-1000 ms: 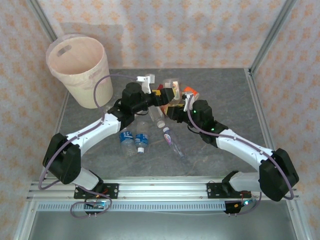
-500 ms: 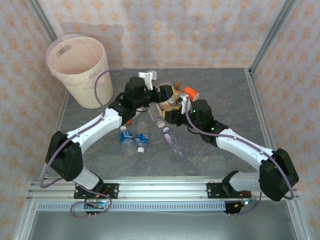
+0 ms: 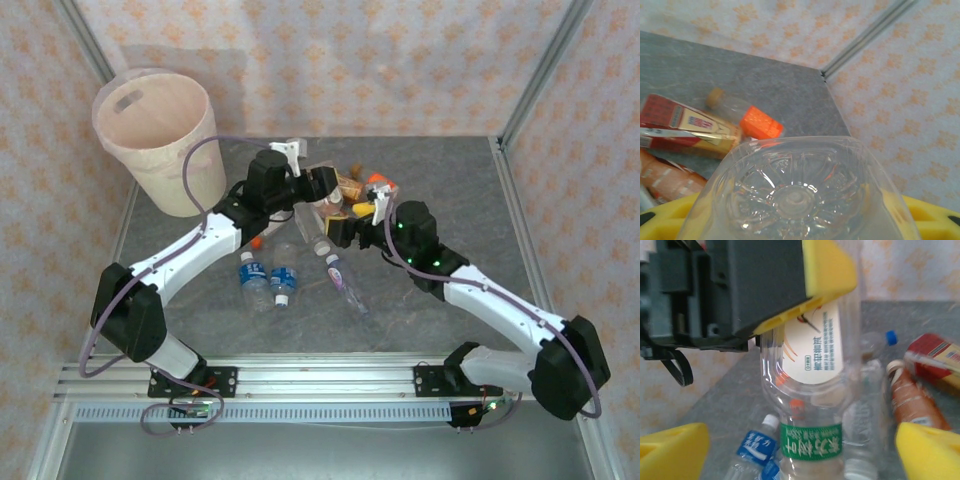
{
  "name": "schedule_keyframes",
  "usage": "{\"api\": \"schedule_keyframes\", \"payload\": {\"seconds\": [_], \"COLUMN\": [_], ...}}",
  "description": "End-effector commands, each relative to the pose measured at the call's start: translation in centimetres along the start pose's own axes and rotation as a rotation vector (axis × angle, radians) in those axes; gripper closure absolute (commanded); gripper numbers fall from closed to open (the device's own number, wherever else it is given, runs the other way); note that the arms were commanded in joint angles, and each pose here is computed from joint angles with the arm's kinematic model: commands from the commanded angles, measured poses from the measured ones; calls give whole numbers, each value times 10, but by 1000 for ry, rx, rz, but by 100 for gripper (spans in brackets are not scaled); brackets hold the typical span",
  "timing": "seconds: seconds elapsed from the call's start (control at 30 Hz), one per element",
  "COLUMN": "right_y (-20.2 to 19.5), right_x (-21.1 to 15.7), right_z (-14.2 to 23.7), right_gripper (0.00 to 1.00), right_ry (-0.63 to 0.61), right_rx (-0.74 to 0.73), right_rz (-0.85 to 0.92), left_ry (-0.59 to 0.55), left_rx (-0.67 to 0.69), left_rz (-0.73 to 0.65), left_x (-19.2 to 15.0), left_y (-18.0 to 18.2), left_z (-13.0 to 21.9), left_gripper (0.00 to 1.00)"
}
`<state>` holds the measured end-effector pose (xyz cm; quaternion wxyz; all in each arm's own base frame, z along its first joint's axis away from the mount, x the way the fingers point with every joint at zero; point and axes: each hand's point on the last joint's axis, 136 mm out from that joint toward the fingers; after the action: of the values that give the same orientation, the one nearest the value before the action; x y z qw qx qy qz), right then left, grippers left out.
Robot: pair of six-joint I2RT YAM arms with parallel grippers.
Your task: Put the plastic bottles in the bin
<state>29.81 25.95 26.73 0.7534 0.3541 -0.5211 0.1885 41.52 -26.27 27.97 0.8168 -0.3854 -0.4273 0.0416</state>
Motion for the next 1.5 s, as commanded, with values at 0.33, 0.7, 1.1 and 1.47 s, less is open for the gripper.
{"api": "schedule_keyframes", "payload": {"seconds": [0.33,0.7,1.1,1.47], "right_y": [-112,-141,-135,-131], "right_x": [-4,-22,-18,-17], "right_z": [42,49,44,40], "right_gripper": [1,1,1,1], "right_ry": [-156,-171,-165,-162], "right_rx": [-624,-703,-663,-628], "right_rz": [-144,-262,-269,-283], "left_ry": [-323,-673,-915,-951], "left_rx": [355,590,767,984], "left_rz": [-122,-311,-443,-358], "left_x": [87,157,234,287], "left_y": [42,35,22,104], "left_z": [91,193,269,300], "left_gripper": [53,53,53,52]}}
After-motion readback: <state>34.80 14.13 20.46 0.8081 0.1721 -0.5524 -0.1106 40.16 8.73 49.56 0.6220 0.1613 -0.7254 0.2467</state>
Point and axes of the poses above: each hand's point on the last joint's axis, 136 mm out from that joint toward the fingers, its own z axis back along the fingers, its own y axis along the line the jaws close on, x = y × z, and after that the axes turned 4 degrees about z, right-handed
